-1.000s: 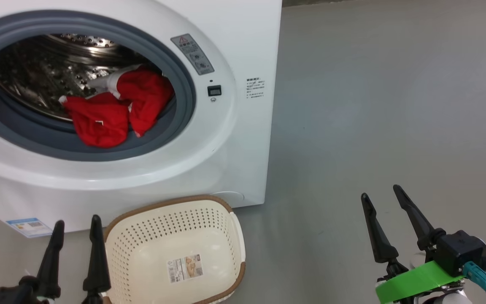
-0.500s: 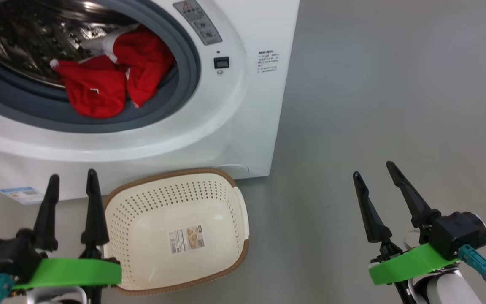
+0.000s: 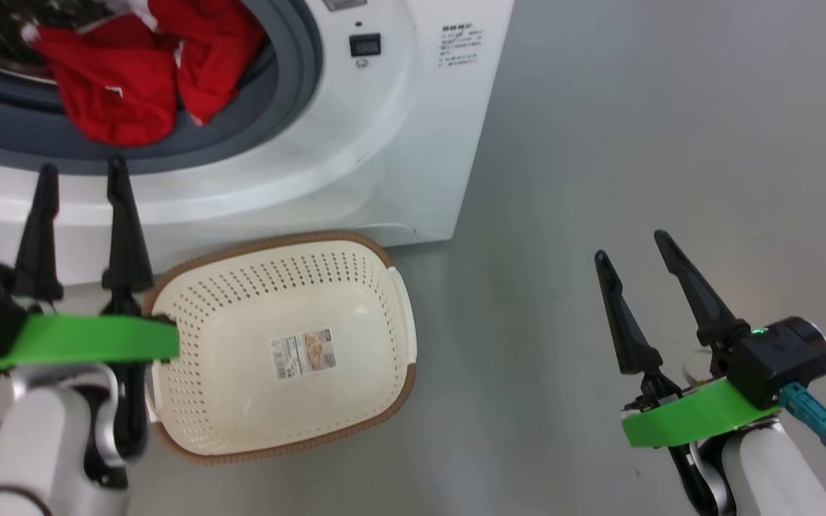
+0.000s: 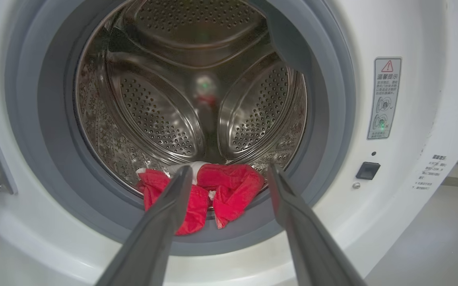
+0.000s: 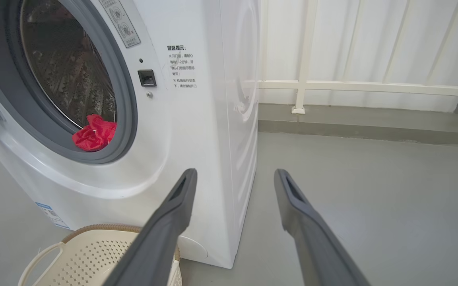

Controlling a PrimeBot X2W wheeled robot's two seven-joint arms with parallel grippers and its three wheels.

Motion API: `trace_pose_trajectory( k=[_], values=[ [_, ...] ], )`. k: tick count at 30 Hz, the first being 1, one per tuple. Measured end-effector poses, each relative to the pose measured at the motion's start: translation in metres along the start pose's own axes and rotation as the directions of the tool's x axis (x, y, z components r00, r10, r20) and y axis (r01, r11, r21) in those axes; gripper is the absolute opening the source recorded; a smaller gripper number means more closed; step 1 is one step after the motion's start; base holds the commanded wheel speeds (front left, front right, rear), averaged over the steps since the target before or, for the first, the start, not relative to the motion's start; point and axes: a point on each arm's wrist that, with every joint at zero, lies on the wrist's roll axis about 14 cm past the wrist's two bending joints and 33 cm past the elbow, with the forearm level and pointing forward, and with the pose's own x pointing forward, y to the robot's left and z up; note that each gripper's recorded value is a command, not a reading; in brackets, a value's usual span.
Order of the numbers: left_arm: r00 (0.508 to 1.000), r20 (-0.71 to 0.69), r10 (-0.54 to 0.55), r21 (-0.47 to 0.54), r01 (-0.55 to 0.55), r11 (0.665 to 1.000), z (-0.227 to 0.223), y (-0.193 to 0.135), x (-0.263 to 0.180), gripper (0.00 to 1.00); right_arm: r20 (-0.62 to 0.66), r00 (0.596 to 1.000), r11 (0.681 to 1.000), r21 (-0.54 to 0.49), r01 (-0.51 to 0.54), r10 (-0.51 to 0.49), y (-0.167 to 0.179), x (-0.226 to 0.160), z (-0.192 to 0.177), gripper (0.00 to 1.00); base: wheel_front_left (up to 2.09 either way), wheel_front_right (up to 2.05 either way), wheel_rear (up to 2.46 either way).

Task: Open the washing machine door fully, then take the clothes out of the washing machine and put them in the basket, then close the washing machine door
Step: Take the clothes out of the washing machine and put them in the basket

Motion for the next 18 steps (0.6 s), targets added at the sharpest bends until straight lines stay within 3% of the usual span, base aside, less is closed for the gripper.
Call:
trace_pose_trajectory(
  k=[18],
  values=[
    [0.996,-0.093,-0.005,0.003,0.006,1.0,-0.037,-0.002,0.085,1.0,-0.062,0.998,1.0,0.001,0.001,-0.001,-0.007,0.02,-0.031,1.0,0.0,0.0,0.0]
  ],
)
